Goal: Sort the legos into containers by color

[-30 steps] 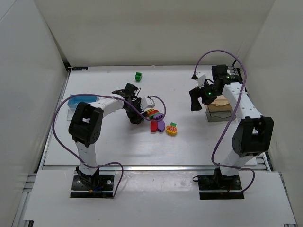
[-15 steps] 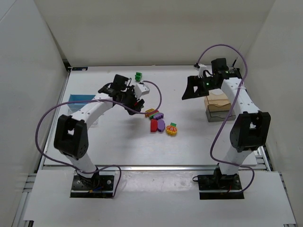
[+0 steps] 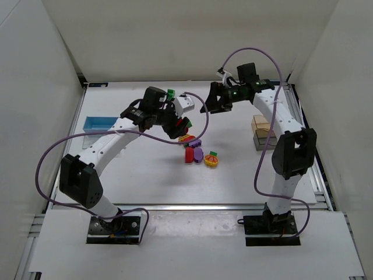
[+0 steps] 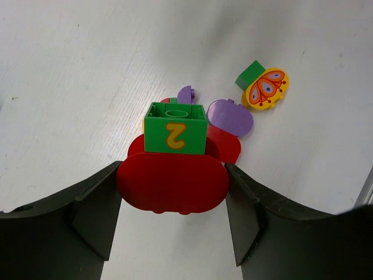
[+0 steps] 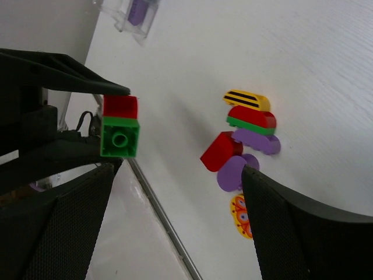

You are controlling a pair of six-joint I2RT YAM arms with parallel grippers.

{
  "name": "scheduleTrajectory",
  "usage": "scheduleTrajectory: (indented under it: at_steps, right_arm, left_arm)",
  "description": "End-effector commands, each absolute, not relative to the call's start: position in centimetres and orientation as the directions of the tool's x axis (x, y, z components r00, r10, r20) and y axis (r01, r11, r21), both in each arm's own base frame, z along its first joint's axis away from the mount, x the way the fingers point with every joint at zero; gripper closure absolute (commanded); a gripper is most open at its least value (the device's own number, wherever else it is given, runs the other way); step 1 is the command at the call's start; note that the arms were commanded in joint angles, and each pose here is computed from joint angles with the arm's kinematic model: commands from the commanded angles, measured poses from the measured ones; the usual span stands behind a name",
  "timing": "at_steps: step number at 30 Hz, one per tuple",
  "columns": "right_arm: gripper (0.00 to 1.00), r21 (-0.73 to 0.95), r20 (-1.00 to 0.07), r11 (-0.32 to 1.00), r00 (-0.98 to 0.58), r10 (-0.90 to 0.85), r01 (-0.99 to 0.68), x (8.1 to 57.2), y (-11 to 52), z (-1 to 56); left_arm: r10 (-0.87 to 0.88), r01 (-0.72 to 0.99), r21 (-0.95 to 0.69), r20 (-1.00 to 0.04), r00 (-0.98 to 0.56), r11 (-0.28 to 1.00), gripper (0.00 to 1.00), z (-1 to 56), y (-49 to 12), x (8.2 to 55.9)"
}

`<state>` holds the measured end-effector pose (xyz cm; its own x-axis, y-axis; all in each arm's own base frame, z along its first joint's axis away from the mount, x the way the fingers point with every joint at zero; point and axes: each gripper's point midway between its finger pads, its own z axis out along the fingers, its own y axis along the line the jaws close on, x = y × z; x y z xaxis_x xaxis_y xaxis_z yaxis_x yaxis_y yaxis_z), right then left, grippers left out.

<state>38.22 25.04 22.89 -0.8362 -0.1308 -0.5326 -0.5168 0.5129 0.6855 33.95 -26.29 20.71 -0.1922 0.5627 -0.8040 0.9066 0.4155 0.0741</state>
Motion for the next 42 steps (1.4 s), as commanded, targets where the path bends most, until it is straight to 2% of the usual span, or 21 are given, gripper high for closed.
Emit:
scheduleTrajectory:
  at_steps: [1,16,22,33,36,42]
  right_arm:
    - [0.07,0.702,-0.568,0.437,-0.812,-0.131,-0.562,38.1,27.3,25.4]
    - [0.12,0.776,-0.523,0.29,-0.828,-0.203,-0.56,34.5,31.0,25.9]
    - [0.18,0.793,-0.495,0.286,-0.842,-0.213,-0.538,34.1,30.9,25.2]
    - [0.19,0.79,-0.48,0.302,-0.844,-0.24,-0.534,33.9,30.7,23.3]
    - [0.24,0.795,-0.476,0.293,-0.846,-0.241,-0.531,34.0,30.8,23.2]
    - [0.4,0.805,-0.476,0.265,-0.845,-0.242,-0.53,34.0,31.1,23.3]
  left_arm:
    - [0.52,0.903,0.092,-0.84,-0.156,0.42,0.68,23.8,-27.5,34.0]
    - [0.543,0.897,0.155,-0.833,-0.107,0.414,0.68,23.5,-29.2,35.3]
    - [0.545,0.889,0.17,-0.832,-0.101,0.426,0.68,23.4,-29.6,36.4]
    - [0.521,0.889,0.171,-0.849,-0.086,0.426,0.68,24.4,-30.3,36.9]
    - [0.514,0.887,0.169,-0.853,-0.086,0.429,0.67,24.7,-30.4,37.0]
    - [0.511,0.888,0.167,-0.856,-0.085,0.428,0.67,24.8,-30.4,36.9]
